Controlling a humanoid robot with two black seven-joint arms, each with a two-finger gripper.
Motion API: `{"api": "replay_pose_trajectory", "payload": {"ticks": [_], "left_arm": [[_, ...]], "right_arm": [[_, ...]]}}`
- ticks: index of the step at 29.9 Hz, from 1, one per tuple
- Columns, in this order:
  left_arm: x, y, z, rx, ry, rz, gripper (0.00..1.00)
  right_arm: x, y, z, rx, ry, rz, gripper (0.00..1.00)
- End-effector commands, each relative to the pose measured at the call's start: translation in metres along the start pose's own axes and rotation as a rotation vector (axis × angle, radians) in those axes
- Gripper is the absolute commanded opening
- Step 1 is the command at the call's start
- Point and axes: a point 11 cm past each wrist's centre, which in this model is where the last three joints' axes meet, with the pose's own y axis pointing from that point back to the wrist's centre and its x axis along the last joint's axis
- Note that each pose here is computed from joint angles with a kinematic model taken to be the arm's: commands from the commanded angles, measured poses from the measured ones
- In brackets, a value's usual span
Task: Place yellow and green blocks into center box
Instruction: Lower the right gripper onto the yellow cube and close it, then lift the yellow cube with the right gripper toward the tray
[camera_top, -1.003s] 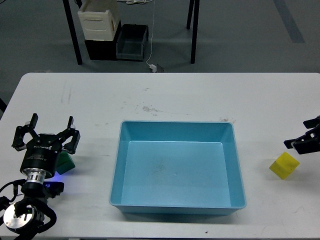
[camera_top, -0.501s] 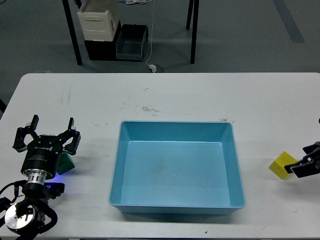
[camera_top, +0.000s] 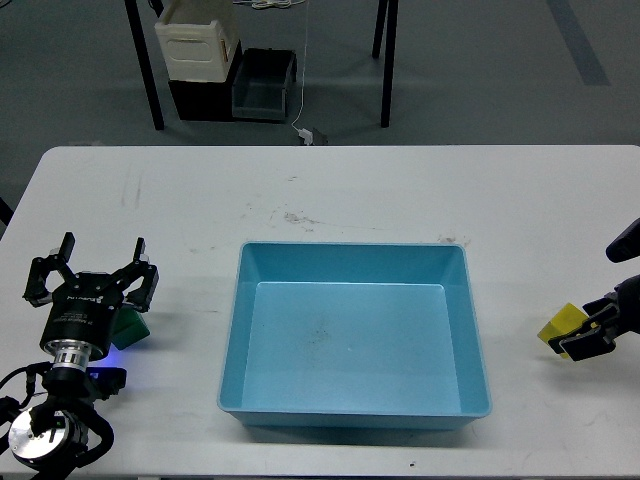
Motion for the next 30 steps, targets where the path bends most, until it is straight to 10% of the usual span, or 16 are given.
{"api": "replay_pose_trajectory", "payload": {"ticks": [1, 18, 30], "left_arm": [[0.0, 0.0, 0.0, 0.0, 0.0, 0.001, 1.0], [0.0, 0.0, 0.001, -0.001, -0.003, 0.0, 1.0], [0.002, 0.0, 0.003, -0.004, -0.009, 0.005, 1.0]], "right_arm": [[-0.004, -0.004, 0.0, 0.004, -0.005, -0.004, 0.83], [0.022, 0.003, 0.015, -0.049, 0.004, 0.044, 0.08], [0.175, 0.123, -0.016, -0.155, 0.277, 0.344, 0.06]]}}
